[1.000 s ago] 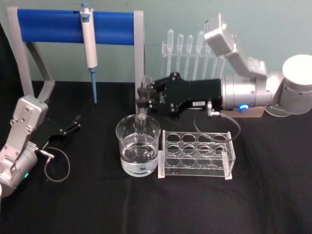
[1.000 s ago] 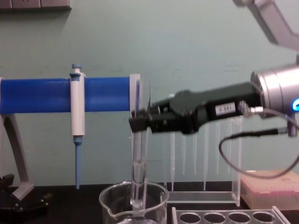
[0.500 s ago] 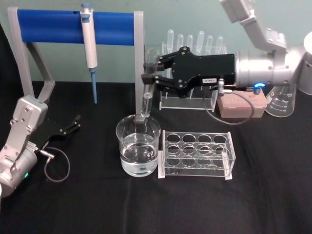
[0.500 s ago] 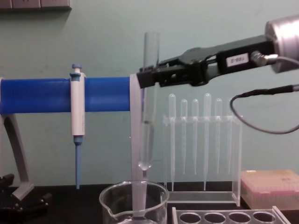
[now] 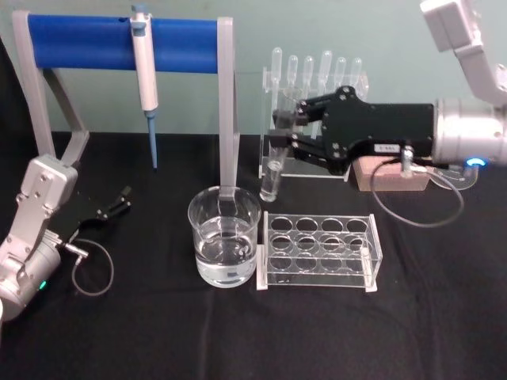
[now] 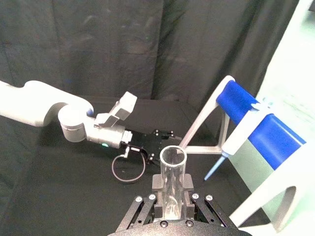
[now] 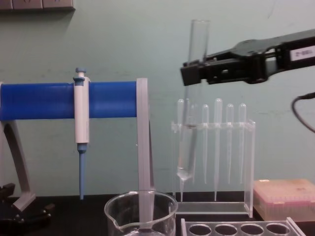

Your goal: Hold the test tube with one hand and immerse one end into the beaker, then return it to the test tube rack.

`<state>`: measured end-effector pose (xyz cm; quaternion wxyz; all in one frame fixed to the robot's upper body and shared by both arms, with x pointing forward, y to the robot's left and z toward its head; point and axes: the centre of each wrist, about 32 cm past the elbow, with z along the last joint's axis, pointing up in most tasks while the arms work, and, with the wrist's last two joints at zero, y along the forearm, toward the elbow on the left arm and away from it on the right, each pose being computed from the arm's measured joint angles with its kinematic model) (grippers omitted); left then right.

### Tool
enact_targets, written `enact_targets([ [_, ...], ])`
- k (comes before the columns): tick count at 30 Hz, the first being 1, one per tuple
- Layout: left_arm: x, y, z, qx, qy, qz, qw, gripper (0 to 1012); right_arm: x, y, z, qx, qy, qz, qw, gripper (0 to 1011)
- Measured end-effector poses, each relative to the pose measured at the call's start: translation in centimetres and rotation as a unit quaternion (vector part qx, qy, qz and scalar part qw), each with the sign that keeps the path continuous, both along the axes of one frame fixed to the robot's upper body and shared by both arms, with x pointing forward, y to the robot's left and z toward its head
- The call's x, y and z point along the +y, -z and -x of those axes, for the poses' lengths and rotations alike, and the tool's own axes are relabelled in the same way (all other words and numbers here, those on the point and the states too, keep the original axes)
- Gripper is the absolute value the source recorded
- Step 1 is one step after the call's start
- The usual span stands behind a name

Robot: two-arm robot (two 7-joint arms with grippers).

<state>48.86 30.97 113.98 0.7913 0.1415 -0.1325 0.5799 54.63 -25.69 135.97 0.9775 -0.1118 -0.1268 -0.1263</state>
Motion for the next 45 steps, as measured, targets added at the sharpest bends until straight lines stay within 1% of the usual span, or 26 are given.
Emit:
enact_targets([
  [4,0.00,0.00,0.00,0.000,0.000,0.000,1.0000,1000,-0.8,0.2,0.9,-0.001,0.010,0.003,0.9999,233],
  [8,0.00,0.00,0.00,0.000,0.000,0.000,1.0000,1000,-1.5,0.9,1.8,0.001,0.024,0.003,0.9997,233],
  [13,0.00,0.00,0.00,0.000,0.000,0.000,1.0000,1000,-1.8,1.8,2.6,0.002,0.043,0.001,0.9991,233],
  [18,0.00,0.00,0.00,0.000,0.000,0.000,1.0000,1000,-2.2,2.7,3.6,-0.004,0.065,-0.003,0.9978,233],
  [19,0.00,0.00,0.00,0.000,0.000,0.000,1.0000,1000,-2.2,2.7,3.6,-0.004,0.065,-0.003,0.9978,233],
  [22,0.00,0.00,0.00,0.000,0.000,0.000,1.0000,1000,-2.4,3.4,4.1,-0.004,0.077,-0.004,0.9971,233],
  [24,0.00,0.00,0.00,0.000,0.000,0.000,1.0000,1000,-2.4,3.8,4.3,-0.002,0.079,-0.006,0.9968,233],
  [25,0.00,0.00,0.00,0.000,0.000,0.000,1.0000,1000,-2.4,3.8,4.3,-0.002,0.079,-0.006,0.9968,233],
  [28,0.00,0.00,0.00,0.000,0.000,0.000,1.0000,1000,-2.4,4.5,4.5,0.004,0.083,-0.009,0.9965,233],
  [34,0.00,0.00,0.00,0.000,0.000,0.000,1.0000,1000,-2.3,5.3,4.7,0.008,0.088,-0.009,0.9961,233],
  [39,0.00,0.00,0.00,0.000,0.000,0.000,1.0000,1000,-2.4,5.5,4.7,0.003,0.090,0.001,0.9959,233],
  [45,0.00,0.00,0.00,0.000,0.000,0.000,1.0000,1000,-2.8,6.1,4.7,0.007,0.097,0.000,0.9953,233],
])
